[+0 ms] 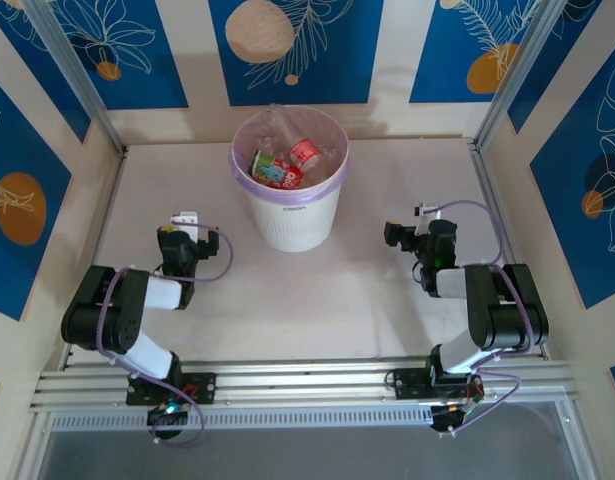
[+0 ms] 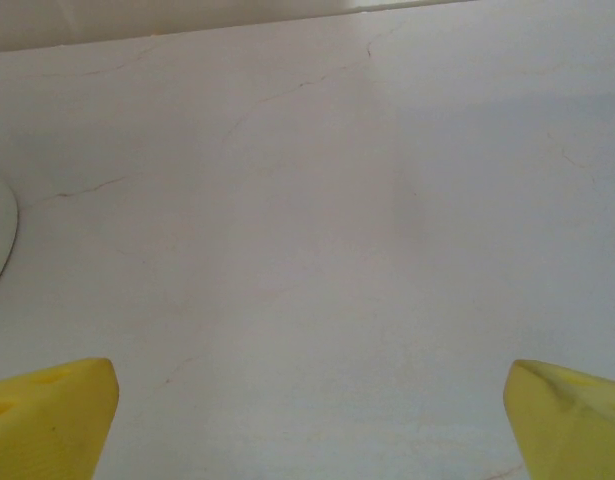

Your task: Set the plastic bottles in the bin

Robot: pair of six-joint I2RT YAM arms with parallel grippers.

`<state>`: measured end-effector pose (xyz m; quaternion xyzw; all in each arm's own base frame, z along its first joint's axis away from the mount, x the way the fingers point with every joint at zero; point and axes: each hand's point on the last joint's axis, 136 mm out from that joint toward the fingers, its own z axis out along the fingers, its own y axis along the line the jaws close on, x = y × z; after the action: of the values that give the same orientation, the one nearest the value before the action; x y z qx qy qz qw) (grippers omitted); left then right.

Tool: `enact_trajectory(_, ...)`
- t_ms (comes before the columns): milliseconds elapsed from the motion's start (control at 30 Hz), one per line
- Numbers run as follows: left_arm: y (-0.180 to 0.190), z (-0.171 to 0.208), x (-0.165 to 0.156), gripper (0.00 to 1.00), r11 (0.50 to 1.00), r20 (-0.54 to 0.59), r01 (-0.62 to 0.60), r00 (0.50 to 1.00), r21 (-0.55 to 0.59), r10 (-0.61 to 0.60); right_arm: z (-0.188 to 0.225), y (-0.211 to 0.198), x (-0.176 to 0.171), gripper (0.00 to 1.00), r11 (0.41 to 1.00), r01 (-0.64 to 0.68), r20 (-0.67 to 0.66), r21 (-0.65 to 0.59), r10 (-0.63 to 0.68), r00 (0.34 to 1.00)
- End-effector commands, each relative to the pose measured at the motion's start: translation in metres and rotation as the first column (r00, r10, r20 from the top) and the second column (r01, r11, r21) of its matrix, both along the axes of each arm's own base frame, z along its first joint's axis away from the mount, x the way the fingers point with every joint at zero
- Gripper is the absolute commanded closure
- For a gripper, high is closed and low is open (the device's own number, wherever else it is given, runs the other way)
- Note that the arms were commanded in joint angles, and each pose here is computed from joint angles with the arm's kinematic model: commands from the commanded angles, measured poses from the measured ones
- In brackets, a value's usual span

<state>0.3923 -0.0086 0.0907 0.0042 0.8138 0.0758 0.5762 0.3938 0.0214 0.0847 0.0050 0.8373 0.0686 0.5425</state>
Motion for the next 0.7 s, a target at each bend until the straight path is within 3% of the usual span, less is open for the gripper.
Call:
enact_trajectory(0,0.0022,0.0046,0.0016,0.0,1.0,0.028,0.006,1.0,-0.004,-0.006,0.0087,0.0002,0.0023,0.01,1.0,-0.005,0.039,0.004,0.004,0.999)
enact_trajectory(667,0.0018,0.0038,0.0019,0.0,1.0,0.024,0.006,1.0,-0.006,-0.006,0.0085,0.0026,0.0027,0.01,1.0,-0.019,0.036,0.005,0.019,0.999)
